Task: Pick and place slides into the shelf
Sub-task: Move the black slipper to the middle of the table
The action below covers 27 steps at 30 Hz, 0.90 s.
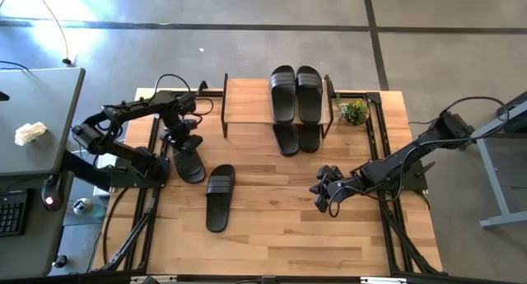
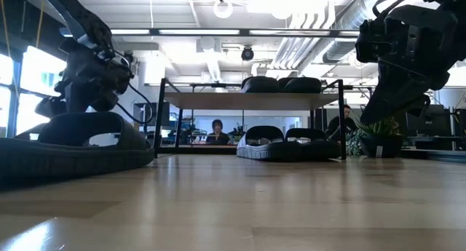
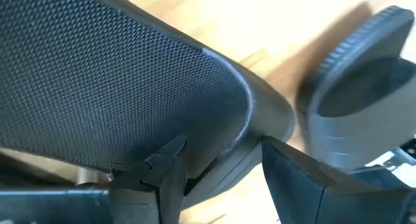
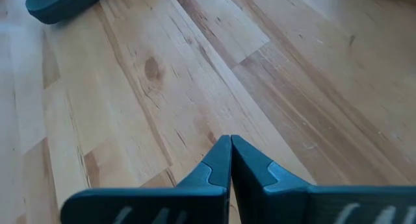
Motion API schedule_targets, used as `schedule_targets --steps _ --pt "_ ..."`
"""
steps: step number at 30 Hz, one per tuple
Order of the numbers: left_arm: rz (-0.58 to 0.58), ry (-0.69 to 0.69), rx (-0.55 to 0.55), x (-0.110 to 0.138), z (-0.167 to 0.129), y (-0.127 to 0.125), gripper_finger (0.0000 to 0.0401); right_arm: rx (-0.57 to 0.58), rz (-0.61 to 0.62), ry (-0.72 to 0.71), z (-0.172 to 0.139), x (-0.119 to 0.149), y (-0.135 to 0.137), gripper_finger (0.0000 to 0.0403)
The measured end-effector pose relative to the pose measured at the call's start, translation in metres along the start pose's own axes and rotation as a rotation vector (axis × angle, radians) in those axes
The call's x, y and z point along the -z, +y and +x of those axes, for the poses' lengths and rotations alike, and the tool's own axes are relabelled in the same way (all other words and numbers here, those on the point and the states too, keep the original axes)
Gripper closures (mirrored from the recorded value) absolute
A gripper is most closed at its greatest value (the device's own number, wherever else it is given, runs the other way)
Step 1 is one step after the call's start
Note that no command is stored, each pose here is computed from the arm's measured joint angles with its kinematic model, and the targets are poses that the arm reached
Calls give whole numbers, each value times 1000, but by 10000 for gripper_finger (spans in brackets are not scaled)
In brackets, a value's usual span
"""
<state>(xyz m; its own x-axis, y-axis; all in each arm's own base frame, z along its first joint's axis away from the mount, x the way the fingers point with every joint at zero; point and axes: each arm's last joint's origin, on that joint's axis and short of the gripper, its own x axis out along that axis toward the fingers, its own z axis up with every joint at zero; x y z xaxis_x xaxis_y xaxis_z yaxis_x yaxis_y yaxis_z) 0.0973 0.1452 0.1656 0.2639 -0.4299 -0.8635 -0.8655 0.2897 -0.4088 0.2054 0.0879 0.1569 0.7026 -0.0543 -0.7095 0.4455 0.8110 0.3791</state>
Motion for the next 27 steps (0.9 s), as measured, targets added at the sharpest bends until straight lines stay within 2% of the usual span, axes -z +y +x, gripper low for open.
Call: schedule_targets --steps 10,14,22,27 --pt "12 0 20 0 0 -1 231 -5 8 7 0 0 0 402" --pt "28 1 49 0 0 -1 270 -4 8 6 0 0 0 402" --pt "40 2 69 0 0 -2 387 -4 3 6 0 0 0 402" --pt "39 2 65 0 0 -2 383 -4 1 6 0 0 0 402"
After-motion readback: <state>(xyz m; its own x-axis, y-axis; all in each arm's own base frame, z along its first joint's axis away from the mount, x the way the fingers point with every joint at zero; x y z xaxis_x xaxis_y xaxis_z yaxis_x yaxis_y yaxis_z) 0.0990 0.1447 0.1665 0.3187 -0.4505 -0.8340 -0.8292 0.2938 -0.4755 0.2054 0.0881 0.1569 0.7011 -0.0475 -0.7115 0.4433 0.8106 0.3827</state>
